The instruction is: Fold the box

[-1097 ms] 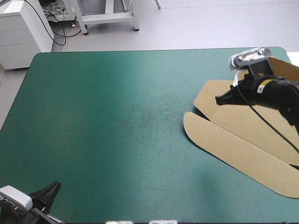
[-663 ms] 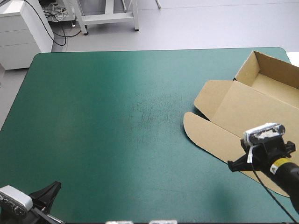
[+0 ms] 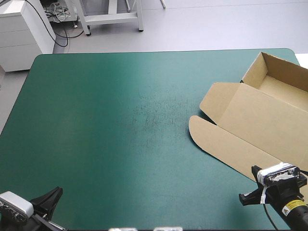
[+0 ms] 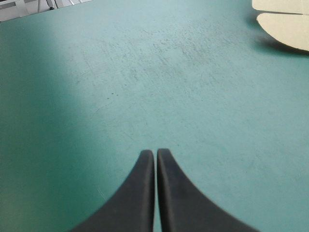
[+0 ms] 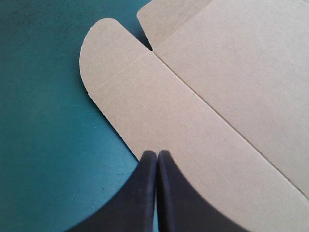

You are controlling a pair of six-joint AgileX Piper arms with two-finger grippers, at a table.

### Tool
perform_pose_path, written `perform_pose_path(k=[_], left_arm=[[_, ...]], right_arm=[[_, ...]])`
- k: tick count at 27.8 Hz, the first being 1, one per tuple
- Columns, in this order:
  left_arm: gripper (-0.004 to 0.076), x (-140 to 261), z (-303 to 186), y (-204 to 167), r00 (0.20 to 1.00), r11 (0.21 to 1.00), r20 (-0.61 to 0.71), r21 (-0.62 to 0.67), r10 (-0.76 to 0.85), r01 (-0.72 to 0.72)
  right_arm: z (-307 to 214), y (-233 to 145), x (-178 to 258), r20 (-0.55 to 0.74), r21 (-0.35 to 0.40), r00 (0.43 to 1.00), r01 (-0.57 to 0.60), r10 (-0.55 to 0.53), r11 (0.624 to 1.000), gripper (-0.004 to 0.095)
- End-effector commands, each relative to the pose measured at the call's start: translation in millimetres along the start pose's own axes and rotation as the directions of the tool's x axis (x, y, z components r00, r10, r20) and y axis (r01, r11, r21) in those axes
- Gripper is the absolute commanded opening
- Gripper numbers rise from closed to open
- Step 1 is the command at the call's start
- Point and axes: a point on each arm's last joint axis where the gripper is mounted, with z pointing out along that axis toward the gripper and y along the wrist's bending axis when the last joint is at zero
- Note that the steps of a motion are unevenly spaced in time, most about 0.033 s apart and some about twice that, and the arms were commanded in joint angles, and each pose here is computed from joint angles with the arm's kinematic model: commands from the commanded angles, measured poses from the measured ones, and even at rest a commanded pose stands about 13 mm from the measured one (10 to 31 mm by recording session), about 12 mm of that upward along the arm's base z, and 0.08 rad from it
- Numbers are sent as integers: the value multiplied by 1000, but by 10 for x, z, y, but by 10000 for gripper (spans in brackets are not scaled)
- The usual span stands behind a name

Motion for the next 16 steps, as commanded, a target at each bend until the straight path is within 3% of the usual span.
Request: perform_pose_path(k=[1, 16], left_arm=[[-8, -111, -69, -1, 994, 1000, 108, 2, -4, 4], [-8, -111, -69, -1, 994, 1000, 108, 2, -4, 4]], right_arm=[[-33, -18, -147, 101, 13, 995, 7, -8, 1000, -22], [-33, -17, -148, 101, 12, 995, 1, -2, 1000, -22]])
